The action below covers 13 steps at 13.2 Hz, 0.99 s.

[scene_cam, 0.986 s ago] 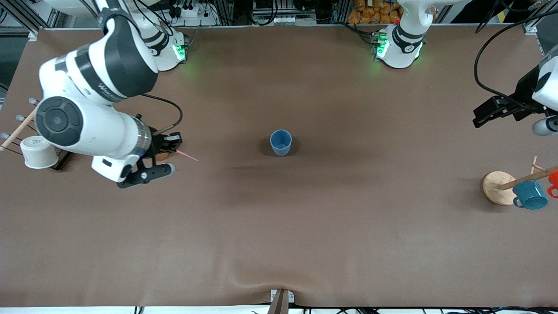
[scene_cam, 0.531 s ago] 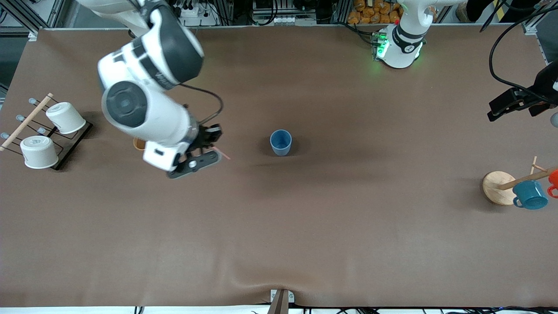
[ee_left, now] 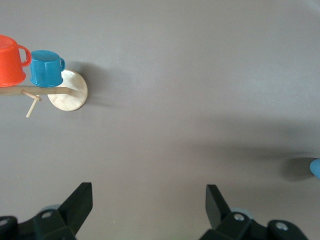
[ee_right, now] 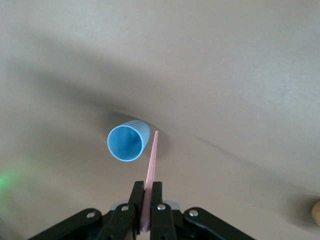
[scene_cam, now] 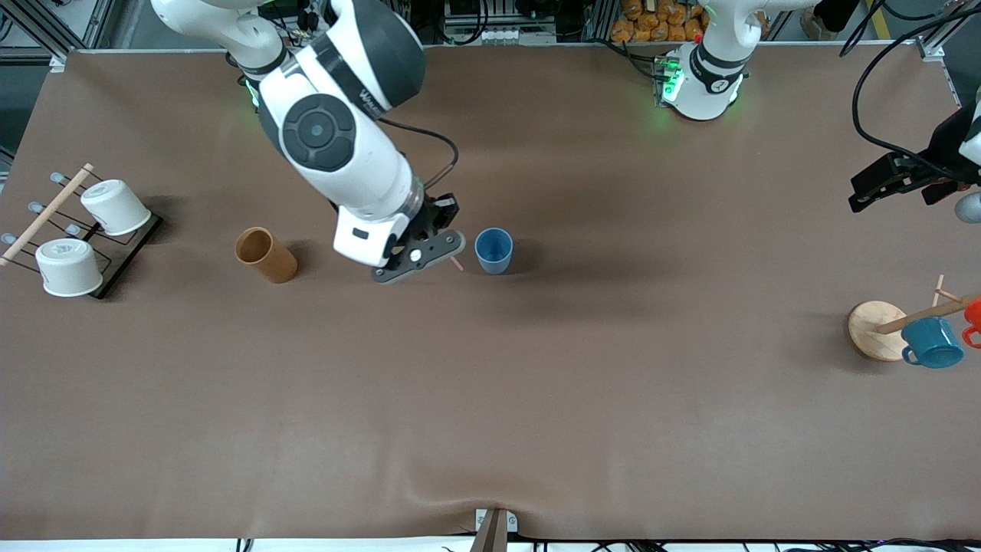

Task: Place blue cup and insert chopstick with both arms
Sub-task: 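Carry the pink chopstick over the blue cup with the right gripper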

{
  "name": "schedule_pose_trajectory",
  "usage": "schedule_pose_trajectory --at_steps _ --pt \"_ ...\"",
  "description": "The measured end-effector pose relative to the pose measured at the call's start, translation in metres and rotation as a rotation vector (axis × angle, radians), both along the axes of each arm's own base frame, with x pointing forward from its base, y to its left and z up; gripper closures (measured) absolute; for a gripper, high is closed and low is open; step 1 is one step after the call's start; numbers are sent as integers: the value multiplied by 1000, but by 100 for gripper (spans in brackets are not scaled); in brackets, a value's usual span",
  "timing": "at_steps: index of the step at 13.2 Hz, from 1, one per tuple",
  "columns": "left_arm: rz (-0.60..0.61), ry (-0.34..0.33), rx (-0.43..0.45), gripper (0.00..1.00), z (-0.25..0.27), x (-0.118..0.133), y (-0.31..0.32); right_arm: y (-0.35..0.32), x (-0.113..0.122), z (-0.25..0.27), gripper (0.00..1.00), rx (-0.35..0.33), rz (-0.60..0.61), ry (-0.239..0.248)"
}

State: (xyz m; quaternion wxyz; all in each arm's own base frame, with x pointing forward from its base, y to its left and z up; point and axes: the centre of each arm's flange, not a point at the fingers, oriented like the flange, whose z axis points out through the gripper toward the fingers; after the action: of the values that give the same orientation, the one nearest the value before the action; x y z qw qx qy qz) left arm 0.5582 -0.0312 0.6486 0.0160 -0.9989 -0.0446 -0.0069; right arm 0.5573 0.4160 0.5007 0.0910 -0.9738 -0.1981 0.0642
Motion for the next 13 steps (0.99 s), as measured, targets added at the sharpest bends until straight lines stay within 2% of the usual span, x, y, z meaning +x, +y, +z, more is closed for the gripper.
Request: schedule_pose_trajectory --at_steps 4,6,13 --pt "-8 -1 0 0 1 -1 -5 37 -30 -24 91 -25 55 33" --pt "-9 -3 0 0 2 -1 -5 50 -40 -30 91 -32 46 38" --pt "-11 -10 1 0 6 -5 -6 66 -50 -48 91 -21 51 15"
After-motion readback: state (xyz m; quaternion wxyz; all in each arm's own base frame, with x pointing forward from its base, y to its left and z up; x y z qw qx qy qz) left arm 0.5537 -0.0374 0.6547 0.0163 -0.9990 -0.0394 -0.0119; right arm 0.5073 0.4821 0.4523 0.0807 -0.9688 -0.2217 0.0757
